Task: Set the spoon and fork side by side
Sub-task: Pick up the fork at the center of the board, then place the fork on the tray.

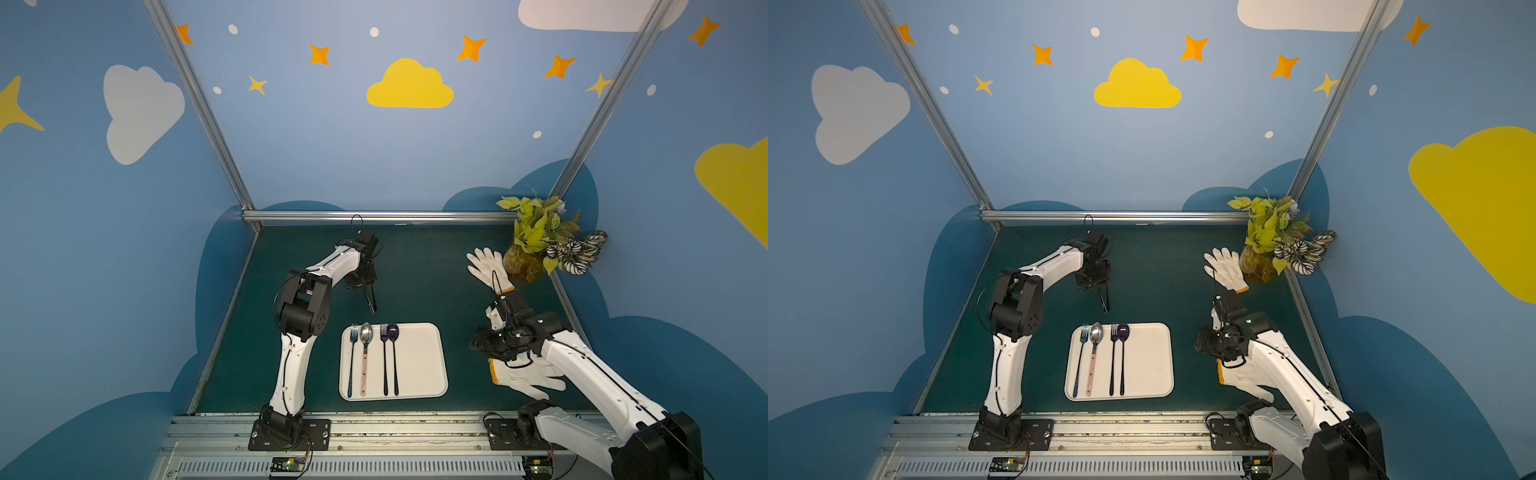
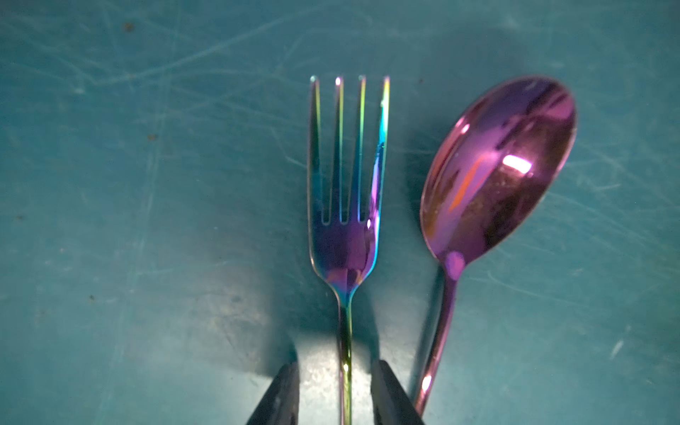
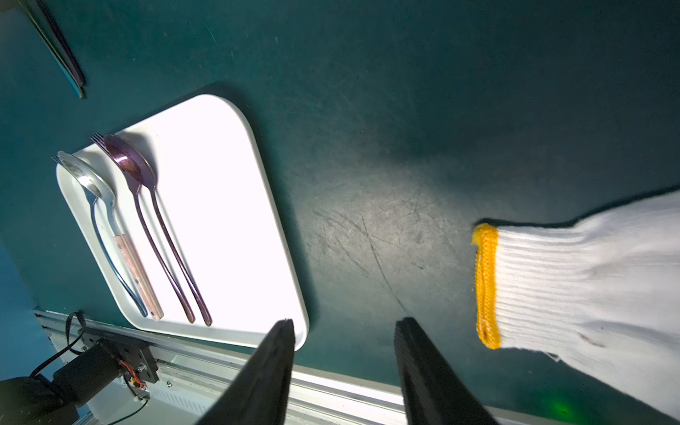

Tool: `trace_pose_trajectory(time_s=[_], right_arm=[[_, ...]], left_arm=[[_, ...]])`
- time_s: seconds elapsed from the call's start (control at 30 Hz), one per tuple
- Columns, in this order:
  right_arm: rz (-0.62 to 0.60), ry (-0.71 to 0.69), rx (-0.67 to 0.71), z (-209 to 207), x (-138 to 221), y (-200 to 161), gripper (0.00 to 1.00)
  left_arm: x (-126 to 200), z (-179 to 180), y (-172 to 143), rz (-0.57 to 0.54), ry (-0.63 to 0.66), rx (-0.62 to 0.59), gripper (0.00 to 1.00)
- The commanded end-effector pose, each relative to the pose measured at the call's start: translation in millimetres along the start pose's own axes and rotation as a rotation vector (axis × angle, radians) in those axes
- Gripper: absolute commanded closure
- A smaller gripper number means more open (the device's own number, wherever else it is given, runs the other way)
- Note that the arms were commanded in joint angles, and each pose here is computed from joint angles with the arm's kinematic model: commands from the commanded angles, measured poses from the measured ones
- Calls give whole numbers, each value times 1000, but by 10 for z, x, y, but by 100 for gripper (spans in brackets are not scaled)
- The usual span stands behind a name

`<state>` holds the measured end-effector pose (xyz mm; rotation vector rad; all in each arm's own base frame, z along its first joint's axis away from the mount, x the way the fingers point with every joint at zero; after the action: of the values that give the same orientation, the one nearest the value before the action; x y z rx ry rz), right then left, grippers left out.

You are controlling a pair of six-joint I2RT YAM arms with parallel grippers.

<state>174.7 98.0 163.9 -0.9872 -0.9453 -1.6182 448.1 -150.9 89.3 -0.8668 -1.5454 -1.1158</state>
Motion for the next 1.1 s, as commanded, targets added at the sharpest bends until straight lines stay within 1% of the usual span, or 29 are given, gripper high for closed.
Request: trace_pose_trajectory(time_s=[0.0, 0.07, 0.27, 0.47, 0.6, 0.7, 0.77, 0.87, 0.97, 1.07], right_arm=[[11, -10, -14, -29, -18, -12, 51], [11, -10, -15, -31, -10, -17, 51], [10, -14, -14, -35, 7, -24, 51], [2, -13, -13, -29, 45, -25, 51], [-5, -15, -8, -27, 69, -23, 50], [-6, -16, -8, -27, 69, -20, 51], [-7, -19, -6, -28, 68, -17, 51], [-15, -18, -1, -18, 79, 3, 51], [-22, -18, 3, -6, 87, 25, 51], [-24, -13, 4, 5, 82, 37, 51]], left_arm=[[-158, 82, -26, 43, 32, -11, 68], [-164, 78, -13, 43, 25, -14, 74], [-114, 64, 70, 19, 14, -45, 97], [83, 98, 247, -45, 6, -103, 97], [392, 80, 376, -120, -17, -163, 97], [700, 75, 376, -168, -48, -184, 97], [878, 74, 306, -185, -68, -195, 97], [1149, 72, 102, -203, -98, -206, 97], [1378, 70, -226, -206, -126, -210, 97], [1549, 28, -655, -194, -178, -216, 97]])
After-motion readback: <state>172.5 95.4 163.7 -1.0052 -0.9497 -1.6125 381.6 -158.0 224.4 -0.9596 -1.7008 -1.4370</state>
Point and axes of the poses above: each gripper's point midway between its finger pads, its own x axis back along the fingers, its own z axis along the line the jaws close on, y = z × x, the point moved 7 cm from there along x, back along the fingers, and after that the axes turned 2 degrees about -x, right-handed, at the moved point
